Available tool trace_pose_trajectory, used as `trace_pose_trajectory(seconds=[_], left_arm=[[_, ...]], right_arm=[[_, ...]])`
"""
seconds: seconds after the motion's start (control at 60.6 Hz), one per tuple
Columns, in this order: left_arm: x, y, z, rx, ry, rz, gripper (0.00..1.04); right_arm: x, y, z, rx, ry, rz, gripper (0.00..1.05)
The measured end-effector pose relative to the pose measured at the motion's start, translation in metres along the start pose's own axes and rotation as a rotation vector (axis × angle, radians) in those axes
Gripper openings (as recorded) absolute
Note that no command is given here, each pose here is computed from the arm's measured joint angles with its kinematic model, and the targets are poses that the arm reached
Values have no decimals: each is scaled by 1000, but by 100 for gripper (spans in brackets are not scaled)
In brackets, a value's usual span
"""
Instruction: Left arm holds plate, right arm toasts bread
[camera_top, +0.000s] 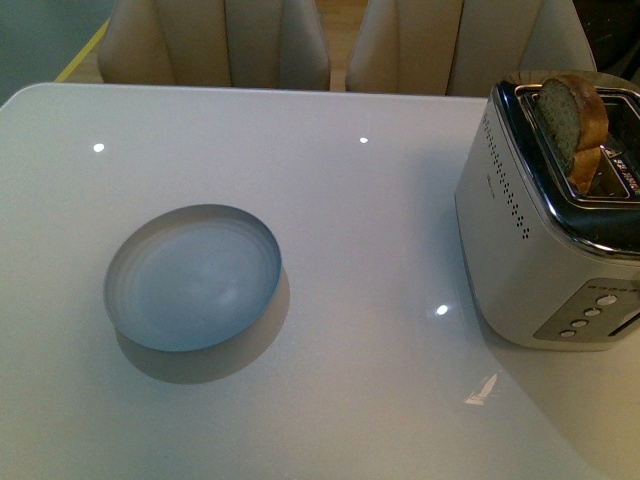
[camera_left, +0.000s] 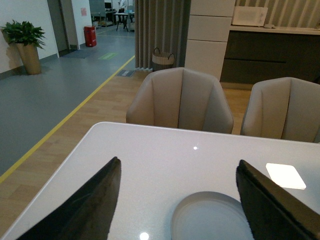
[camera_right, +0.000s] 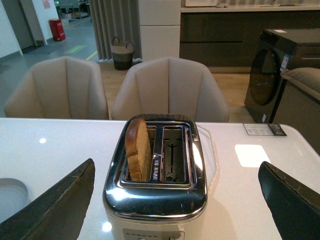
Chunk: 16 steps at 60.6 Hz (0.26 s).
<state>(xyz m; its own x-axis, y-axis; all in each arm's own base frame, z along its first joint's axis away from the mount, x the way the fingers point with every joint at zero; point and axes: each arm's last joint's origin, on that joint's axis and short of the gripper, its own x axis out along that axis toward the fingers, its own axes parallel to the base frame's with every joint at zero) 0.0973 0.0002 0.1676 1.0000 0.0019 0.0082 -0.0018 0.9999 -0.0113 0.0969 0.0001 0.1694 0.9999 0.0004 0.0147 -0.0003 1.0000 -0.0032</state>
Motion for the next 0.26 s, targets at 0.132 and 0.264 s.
trace_pose_trajectory(seconds=[0.132, 0.264], left_arm=[[0, 0, 0, 0, 0, 0, 97], [0, 0, 0, 2, 0, 0, 97]], right_arm=[[0, 0, 0, 0, 0, 0, 96], [0, 0, 0, 0, 0, 0, 96]])
